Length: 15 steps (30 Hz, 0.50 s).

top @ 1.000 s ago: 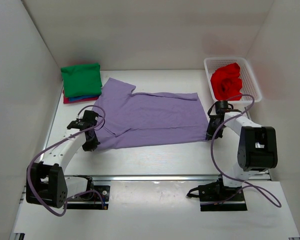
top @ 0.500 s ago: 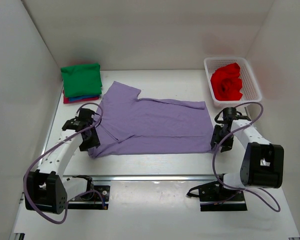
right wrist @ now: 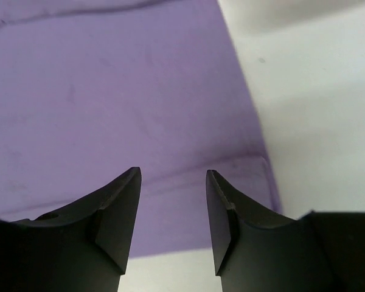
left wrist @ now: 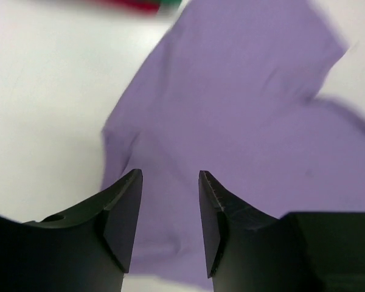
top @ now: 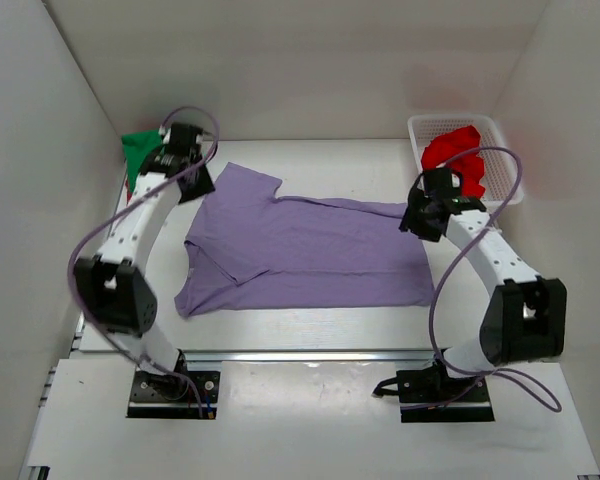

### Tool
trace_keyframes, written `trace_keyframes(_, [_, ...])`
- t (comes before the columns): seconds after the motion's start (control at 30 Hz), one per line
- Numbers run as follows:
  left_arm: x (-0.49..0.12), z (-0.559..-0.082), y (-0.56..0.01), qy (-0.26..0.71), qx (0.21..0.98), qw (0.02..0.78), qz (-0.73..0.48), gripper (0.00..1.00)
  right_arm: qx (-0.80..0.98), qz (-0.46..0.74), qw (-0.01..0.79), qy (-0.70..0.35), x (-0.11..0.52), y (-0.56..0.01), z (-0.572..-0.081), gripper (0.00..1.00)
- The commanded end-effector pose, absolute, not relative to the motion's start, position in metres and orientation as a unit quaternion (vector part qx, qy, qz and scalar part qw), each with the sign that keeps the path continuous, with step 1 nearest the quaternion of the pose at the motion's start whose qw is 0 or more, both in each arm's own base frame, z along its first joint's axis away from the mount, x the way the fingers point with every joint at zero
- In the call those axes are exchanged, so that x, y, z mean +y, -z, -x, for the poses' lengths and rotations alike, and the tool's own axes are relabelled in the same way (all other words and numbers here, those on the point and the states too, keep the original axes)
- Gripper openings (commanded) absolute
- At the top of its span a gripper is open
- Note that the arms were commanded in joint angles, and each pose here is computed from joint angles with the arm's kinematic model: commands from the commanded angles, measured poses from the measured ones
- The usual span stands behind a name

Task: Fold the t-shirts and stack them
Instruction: Grap the side of the flattened tshirt furthest away from the robot with both arms

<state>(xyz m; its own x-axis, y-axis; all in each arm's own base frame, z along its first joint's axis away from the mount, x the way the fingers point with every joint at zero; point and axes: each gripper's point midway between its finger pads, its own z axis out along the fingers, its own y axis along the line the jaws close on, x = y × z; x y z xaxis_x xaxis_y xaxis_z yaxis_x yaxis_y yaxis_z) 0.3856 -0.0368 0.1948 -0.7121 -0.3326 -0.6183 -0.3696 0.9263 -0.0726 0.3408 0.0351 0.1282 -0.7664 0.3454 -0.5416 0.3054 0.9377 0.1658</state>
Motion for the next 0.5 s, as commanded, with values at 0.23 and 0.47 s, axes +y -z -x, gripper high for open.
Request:
trace_keyframes(0.23, [-0.053,-0.553,-0.192,-0.068,0.894,0.395,0.198,0.53,0.9,-0.265,0.346,-0.017,0.032,-0.107,-0.438,0.44])
trace_keyframes(0.47, [-0.057,-0.616,-0.158,-0.038,0.887,0.406,0.218,0.62,0.901,-0.272,0.339,-0.009,0.026,-0.092,-0.461,0.44])
